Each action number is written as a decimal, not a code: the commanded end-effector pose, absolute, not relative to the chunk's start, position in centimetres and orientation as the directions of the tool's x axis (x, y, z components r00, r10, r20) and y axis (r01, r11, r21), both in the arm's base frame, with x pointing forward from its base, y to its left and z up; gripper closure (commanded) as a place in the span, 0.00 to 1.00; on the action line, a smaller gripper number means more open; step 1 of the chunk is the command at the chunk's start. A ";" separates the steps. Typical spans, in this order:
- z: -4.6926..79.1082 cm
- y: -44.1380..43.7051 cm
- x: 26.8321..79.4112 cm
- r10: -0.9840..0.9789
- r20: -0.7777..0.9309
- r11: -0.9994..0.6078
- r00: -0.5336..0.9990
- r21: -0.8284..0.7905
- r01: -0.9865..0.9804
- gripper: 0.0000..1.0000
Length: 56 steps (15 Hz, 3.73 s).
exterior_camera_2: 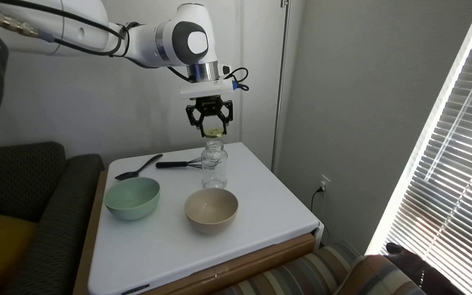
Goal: Put the lid on top of the glass jar, put the black ladle inside the green bowl, take the ladle out of the bowl
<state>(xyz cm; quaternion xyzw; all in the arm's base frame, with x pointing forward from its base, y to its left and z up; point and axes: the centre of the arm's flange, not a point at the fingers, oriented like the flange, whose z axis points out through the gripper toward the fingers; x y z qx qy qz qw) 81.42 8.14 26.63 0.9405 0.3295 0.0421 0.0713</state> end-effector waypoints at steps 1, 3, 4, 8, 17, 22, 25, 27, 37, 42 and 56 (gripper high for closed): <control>26.8 7.7 88.9 0.590 0.063 -0.806 0.805 0.101 0.583 0.53; 26.6 7.5 81.5 0.603 0.055 -0.795 0.796 0.127 0.593 0.28; 26.6 7.3 81.5 0.599 0.059 -0.799 0.799 0.120 0.590 0.28; 26.6 7.1 81.5 0.595 0.063 -0.802 0.801 0.114 0.587 0.28; 23.7 6.4 82.8 0.567 0.048 -0.821 0.822 0.103 0.561 0.53; 24.0 6.3 83.9 0.558 0.081 -0.827 0.826 0.125 0.547 0.53; 24.1 6.0 84.5 0.552 0.103 -0.832 0.827 0.132 0.539 0.53; 23.8 5.8 84.7 0.546 0.100 -0.836 0.832 0.126 0.533 0.53; 22.9 5.7 85.0 0.515 0.101 -0.857 0.851 0.069 0.511 0.53; 23.8 6.7 85.0 0.529 0.125 -0.849 0.840 0.067 0.524 0.53; 25.1 7.7 84.0 0.543 0.060 -0.837 0.837 0.122 0.534 0.53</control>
